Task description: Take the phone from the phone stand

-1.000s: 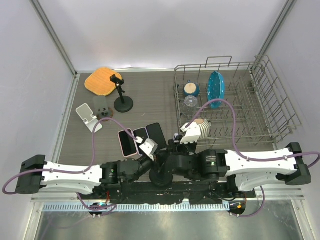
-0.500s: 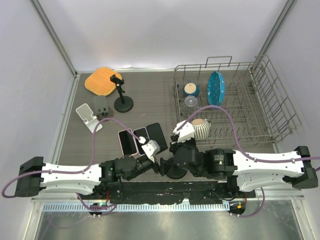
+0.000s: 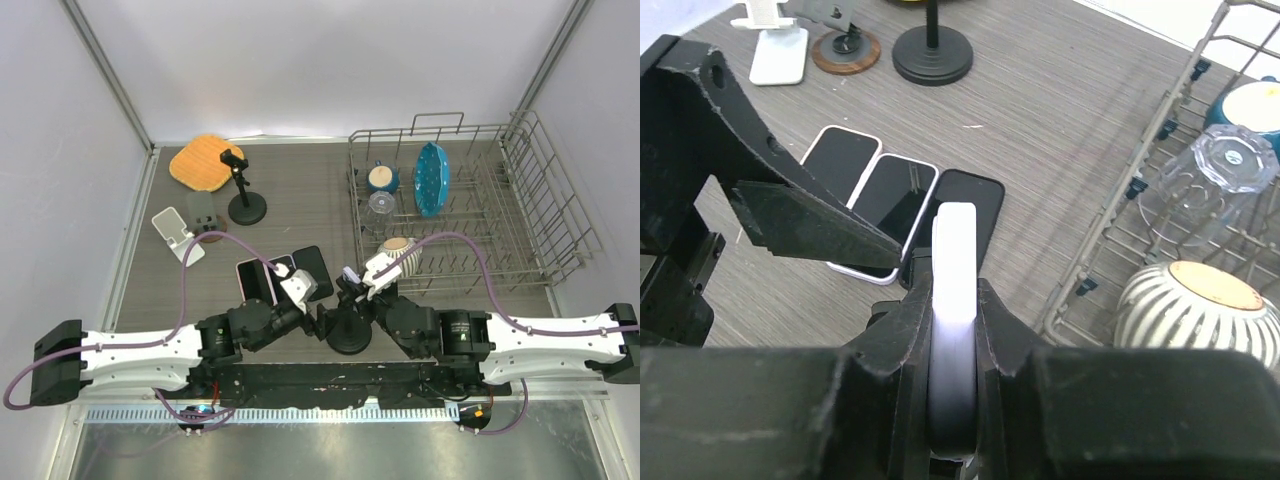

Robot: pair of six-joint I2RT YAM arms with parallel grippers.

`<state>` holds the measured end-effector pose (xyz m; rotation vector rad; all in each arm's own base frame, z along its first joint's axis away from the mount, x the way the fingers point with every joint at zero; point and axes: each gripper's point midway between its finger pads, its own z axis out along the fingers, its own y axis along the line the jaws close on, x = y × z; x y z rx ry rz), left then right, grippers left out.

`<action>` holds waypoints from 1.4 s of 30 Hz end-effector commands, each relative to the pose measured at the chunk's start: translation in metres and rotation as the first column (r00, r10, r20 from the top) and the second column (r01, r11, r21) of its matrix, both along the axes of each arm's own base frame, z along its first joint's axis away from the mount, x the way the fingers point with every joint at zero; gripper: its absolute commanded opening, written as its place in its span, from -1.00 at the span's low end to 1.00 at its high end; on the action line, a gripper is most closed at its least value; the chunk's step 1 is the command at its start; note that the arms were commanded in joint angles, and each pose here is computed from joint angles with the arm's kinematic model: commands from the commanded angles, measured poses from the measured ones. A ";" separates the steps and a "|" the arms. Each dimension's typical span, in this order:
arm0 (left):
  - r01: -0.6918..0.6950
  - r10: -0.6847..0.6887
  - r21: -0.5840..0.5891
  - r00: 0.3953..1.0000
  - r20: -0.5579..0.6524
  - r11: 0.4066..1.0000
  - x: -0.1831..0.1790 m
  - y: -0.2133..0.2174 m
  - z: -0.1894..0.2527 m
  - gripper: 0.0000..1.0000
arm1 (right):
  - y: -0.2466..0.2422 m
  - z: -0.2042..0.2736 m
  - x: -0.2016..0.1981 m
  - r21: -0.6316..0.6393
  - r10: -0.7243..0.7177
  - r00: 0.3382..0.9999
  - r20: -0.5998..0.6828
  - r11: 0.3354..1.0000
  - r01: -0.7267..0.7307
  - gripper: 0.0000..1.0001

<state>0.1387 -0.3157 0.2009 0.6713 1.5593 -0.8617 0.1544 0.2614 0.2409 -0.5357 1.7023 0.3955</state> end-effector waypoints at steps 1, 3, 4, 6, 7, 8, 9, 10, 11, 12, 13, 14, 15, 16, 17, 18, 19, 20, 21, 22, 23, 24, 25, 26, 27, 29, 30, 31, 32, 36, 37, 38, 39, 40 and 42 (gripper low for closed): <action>0.058 -0.057 -0.028 0.997 0.044 0.998 -0.007 -0.003 0.017 0.48 | 0.021 0.024 -0.008 0.133 0.107 0.993 0.054 0.985 -0.114 -0.98; 0.083 -0.081 -0.021 0.995 0.051 0.996 -0.011 -0.004 0.019 0.50 | 0.023 0.028 -0.008 0.144 0.121 0.989 0.090 0.981 -0.133 -0.98; 0.084 -0.083 -0.024 0.995 0.054 0.996 -0.011 -0.003 0.021 0.50 | 0.025 0.030 -0.008 0.149 0.127 0.987 0.100 0.979 -0.141 -0.98; 0.072 -0.071 -0.014 0.996 0.061 0.997 -0.010 0.000 0.020 0.51 | 0.029 0.033 -0.008 0.147 0.140 0.983 0.122 0.977 -0.157 -0.98; 0.066 -0.065 -0.011 0.996 0.063 0.998 -0.009 0.001 0.020 0.51 | 0.031 0.033 -0.008 0.145 0.146 0.981 0.126 0.976 -0.164 -0.98; 0.059 -0.059 0.002 0.996 0.072 0.998 -0.007 0.003 0.018 0.51 | 0.035 0.033 -0.008 0.152 0.152 0.980 0.128 0.973 -0.171 -0.98; 0.041 -0.041 0.007 0.996 0.073 0.999 -0.004 0.004 0.018 0.50 | 0.036 0.032 -0.007 0.132 0.156 0.978 0.141 0.976 -0.175 -0.98; 0.030 -0.031 0.015 0.997 0.076 0.999 -0.003 0.005 0.016 0.49 | 0.038 0.031 -0.007 0.129 0.160 0.977 0.144 0.975 -0.179 -0.98; 0.019 -0.021 0.025 0.997 0.079 1.000 -0.001 0.006 0.014 0.47 | 0.040 0.031 -0.007 0.134 0.165 0.975 0.146 0.974 -0.185 -0.98; 0.006 -0.008 0.035 0.996 0.084 0.999 0.002 0.008 0.012 0.46 | 0.041 0.028 -0.007 0.131 0.167 0.975 0.144 0.974 -0.186 -0.98; 0.001 -0.005 0.042 0.996 0.087 0.999 0.003 0.008 0.010 0.45 | 0.041 0.027 -0.008 0.136 0.168 0.976 0.141 0.973 -0.187 -0.98; -0.004 -0.001 0.049 0.996 0.090 0.999 0.004 0.008 0.010 0.44 | 0.042 0.027 -0.007 0.145 0.167 0.976 0.140 0.972 -0.187 -0.98; -0.008 0.002 0.068 0.996 0.092 0.998 0.005 0.008 0.005 0.43 | 0.041 0.023 -0.007 0.145 0.165 0.977 0.136 0.972 -0.185 -0.98; -0.020 0.013 0.078 0.996 0.092 0.997 0.007 0.008 0.002 0.43 | 0.040 0.023 -0.007 0.153 0.161 0.978 0.135 0.971 -0.181 -0.98; -0.025 0.017 0.080 0.996 0.092 0.997 0.008 0.008 0.002 0.41 | 0.040 0.023 -0.007 0.159 0.160 0.978 0.136 0.970 -0.181 -0.98; -0.032 0.024 0.086 0.996 0.091 0.996 0.009 0.008 -0.001 0.40 | 0.039 0.019 -0.009 0.155 0.170 0.976 0.135 0.969 -0.190 -0.98; -0.044 0.037 0.082 0.995 0.091 0.996 0.011 0.009 -0.001 0.38 | 0.039 0.018 -0.008 0.153 0.170 0.976 0.135 0.970 -0.190 -0.98; -0.052 0.045 0.072 0.995 0.094 0.996 0.012 0.009 0.000 0.35 | 0.039 0.017 -0.010 0.176 0.169 0.978 0.118 0.966 -0.188 -0.98; -0.060 0.053 0.074 0.994 0.094 0.995 0.013 0.009 -0.002 0.33 | 0.038 0.014 -0.010 0.173 0.171 0.979 0.115 0.967 -0.189 -0.98; -0.075 0.068 0.075 0.993 0.099 0.994 0.016 0.010 -0.003 0.32 | 0.037 0.014 -0.011 0.178 0.171 0.979 0.114 0.966 -0.189 -0.98; -0.082 0.074 0.070 0.992 0.102 0.994 0.017 0.011 -0.003 0.29 | 0.037 0.012 -0.011 0.183 0.169 0.980 0.109 0.965 -0.187 -0.98; -0.089 0.082 0.070 0.991 0.105 0.994 0.018 0.011 -0.004 0.27 | 0.036 0.010 -0.011 0.183 0.169 0.980 0.106 0.965 -0.186 -0.98; -0.094 0.087 0.060 0.990 0.110 0.994 0.019 0.010 -0.002 0.26 | 0.035 0.010 -0.011 0.187 0.168 0.980 0.105 0.965 -0.186 -0.98; -0.097 0.090 0.056 0.990 0.113 0.994 0.020 0.011 -0.003 0.21 | 0.035 0.008 -0.011 0.184 0.172 0.980 0.103 0.965 -0.188 -0.98; -0.097 0.091 0.055 0.989 0.113 0.994 0.020 0.010 -0.004 0.18 | 0.034 0.007 -0.011 0.179 0.171 0.980 0.102 0.966 -0.187 -0.98; -0.093 0.088 0.038 0.989 0.117 0.995 0.020 0.008 -0.001 0.07 | 0.034 0.003 -0.012 0.166 0.173 0.980 0.096 0.968 -0.188 -0.98; -0.091 0.087 0.031 0.989 0.118 0.995 0.020 0.007 0.001 0.03 | 0.034 0.001 -0.012 0.163 0.177 0.980 0.093 0.968 -0.190 -0.98; -0.087 0.084 0.022 0.989 0.120 0.996 0.019 0.006 0.003 -0.01 | 0.034 -0.001 -0.012 0.159 0.179 0.980 0.088 0.969 -0.191 -0.98; -0.078 0.074 0.026 0.990 0.122 0.997 0.018 0.004 0.003 -0.12 | 0.035 -0.003 -0.012 0.153 0.179 0.980 0.084 0.970 -0.190 -0.98; -0.070 0.068 0.011 0.990 0.126 0.997 0.018 0.000 0.009 -0.94 | 0.040 -0.010 -0.016 0.138 0.200 0.978 0.055 0.969 -0.206 -0.98; -0.076 0.075 0.004 0.989 0.125 0.997 0.019 0.000 0.011 -1.00 | 0.040 -0.015 -0.017 0.116 0.205 0.978 0.043 0.971 -0.209 -0.98; -0.085 0.086 -0.008 0.990 0.113 0.996 0.020 0.000 0.011 -1.00 | 0.041 -0.014 -0.017 0.112 0.208 0.977 0.039 0.971 -0.211 -0.98; -0.129 0.130 -0.022 0.986 0.105 0.991 0.026 0.005 0.013 -1.00 | 0.043 -0.019 -0.018 0.096 0.210 0.977 0.030 0.973 -0.212 -0.98; -0.153 0.157 -0.047 0.983 0.091 0.987 0.028 0.007 0.014 -1.00 | 0.042 -0.021 -0.018 0.084 0.208 0.978 0.024 0.974 -0.209 -0.98; -0.240 0.245 -0.086 0.968 0.053 0.967 0.037 0.017 0.014 -1.00 | 0.041 -0.028 -0.019 0.060 0.203 0.979 0.019 0.977 -0.204 -0.98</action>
